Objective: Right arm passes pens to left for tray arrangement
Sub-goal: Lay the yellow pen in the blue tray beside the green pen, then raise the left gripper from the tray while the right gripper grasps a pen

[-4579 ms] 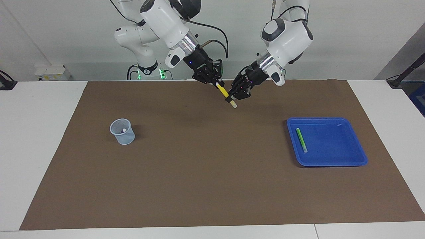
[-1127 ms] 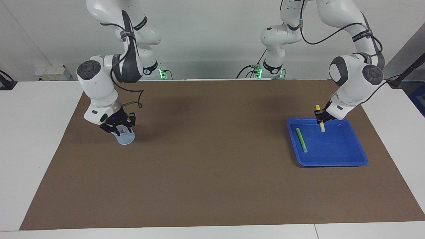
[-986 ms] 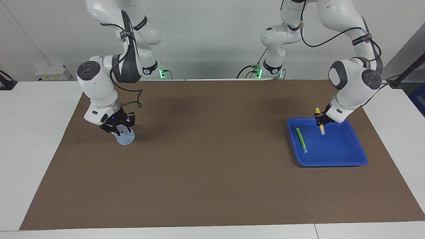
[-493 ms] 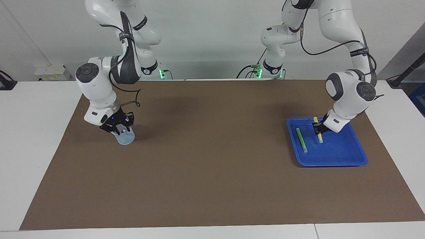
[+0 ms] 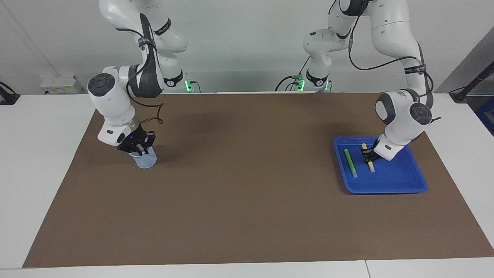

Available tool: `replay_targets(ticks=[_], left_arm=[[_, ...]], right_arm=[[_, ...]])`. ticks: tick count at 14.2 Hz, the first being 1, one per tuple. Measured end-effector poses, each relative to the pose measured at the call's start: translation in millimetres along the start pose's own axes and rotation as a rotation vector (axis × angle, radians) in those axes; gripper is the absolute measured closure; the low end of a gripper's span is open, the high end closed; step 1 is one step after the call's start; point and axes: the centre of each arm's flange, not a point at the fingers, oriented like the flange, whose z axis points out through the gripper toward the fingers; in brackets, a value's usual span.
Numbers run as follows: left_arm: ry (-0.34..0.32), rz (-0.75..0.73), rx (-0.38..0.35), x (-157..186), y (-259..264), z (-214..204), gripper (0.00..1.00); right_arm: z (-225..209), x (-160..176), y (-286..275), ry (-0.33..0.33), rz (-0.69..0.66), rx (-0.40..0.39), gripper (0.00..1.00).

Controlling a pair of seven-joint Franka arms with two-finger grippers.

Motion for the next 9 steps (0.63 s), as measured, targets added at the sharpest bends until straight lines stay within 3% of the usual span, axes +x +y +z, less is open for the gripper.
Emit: replay_targets(ticks=[3, 7, 8, 9], left_arm=[[0.002, 0.002, 0.000, 0.5, 0.4, -0.7, 0.81], [0.000, 0.005, -0.001, 1.2, 2.1, -1.9, 0.38], [-0.002, 0.005, -0.001, 2.1, 1.9, -4.1, 0.31], [-0.007, 0.003, -0.003, 3.4, 1.6, -7.6, 0.31]], right_arm=[[-1.4, -0.9, 0.6, -0.007, -0.010, 0.002, 0.81], [-28.8, 4.3, 11.7, -0.037, -0.146, -0.044, 0.81], [-39.7, 7.7, 13.6, -0.036, -0.168, -0.062, 0.81], [-50.4, 11.5, 13.5, -0.031, -0.180, -0.074, 0.81]])
